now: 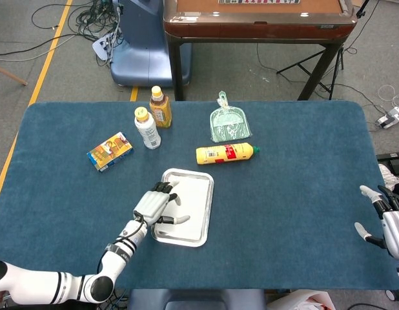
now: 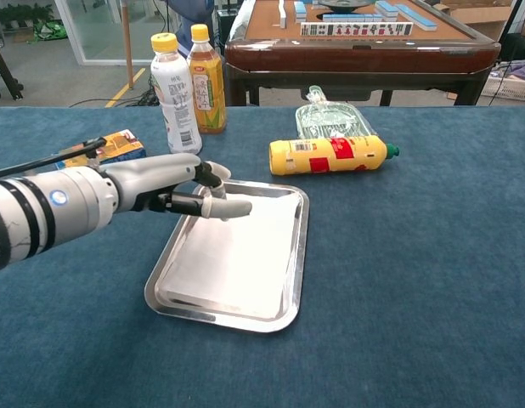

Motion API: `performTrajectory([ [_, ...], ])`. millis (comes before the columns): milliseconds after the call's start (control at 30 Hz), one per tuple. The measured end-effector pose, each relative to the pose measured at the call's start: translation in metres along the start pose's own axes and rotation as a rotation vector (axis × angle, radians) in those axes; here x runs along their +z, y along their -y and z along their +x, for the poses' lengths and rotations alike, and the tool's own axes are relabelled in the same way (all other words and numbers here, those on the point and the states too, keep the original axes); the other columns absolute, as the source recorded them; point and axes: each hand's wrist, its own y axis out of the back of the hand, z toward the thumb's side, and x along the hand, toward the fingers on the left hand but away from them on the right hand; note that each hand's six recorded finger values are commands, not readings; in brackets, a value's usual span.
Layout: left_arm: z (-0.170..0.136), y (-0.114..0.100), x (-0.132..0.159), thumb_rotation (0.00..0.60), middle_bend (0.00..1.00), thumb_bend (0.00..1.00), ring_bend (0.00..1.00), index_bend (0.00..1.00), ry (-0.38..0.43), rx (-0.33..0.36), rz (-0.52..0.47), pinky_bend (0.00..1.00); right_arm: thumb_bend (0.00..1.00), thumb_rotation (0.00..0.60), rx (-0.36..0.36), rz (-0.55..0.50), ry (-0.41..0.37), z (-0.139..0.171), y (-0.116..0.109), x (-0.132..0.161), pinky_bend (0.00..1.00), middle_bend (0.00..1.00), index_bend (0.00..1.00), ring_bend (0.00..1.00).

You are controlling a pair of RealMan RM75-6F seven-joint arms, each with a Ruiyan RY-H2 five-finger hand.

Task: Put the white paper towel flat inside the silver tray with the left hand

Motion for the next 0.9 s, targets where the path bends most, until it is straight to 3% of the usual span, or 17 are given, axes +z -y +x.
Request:
performTrajectory([
  [200,0.011,0.002,0.0,0.057,0.02,0.03,0.0,0.31,0.029,-0.029,-0.055,0.0,0.26,0.6,-0.001,0.001,0.003,0.0,0.0,0.0,0.18,0.26,0.17,0.1],
  [433,0.027,-0.002,0.003,0.004,0.0,0.02,0.0,0.3,0.044,-0.012,-0.024,0.0,0.26,0.6,0.003,0.004,0.002,-0.001,0.0,0.001,0.18,0.26,0.17,0.1],
  [767,0.048,0.001,0.017,0.0,0.0,0.02,0.0,0.3,0.108,-0.004,0.063,0.0,0.26,0.6,0.002,0.011,0.002,-0.002,-0.002,0.003,0.18,0.26,0.17,0.1],
  [900,0.056,0.003,0.023,0.0,0.0,0.02,0.0,0.24,0.155,-0.007,0.103,0.0,0.26,0.6,0.0,0.013,0.01,0.001,-0.003,0.002,0.18,0.26,0.17,0.1],
])
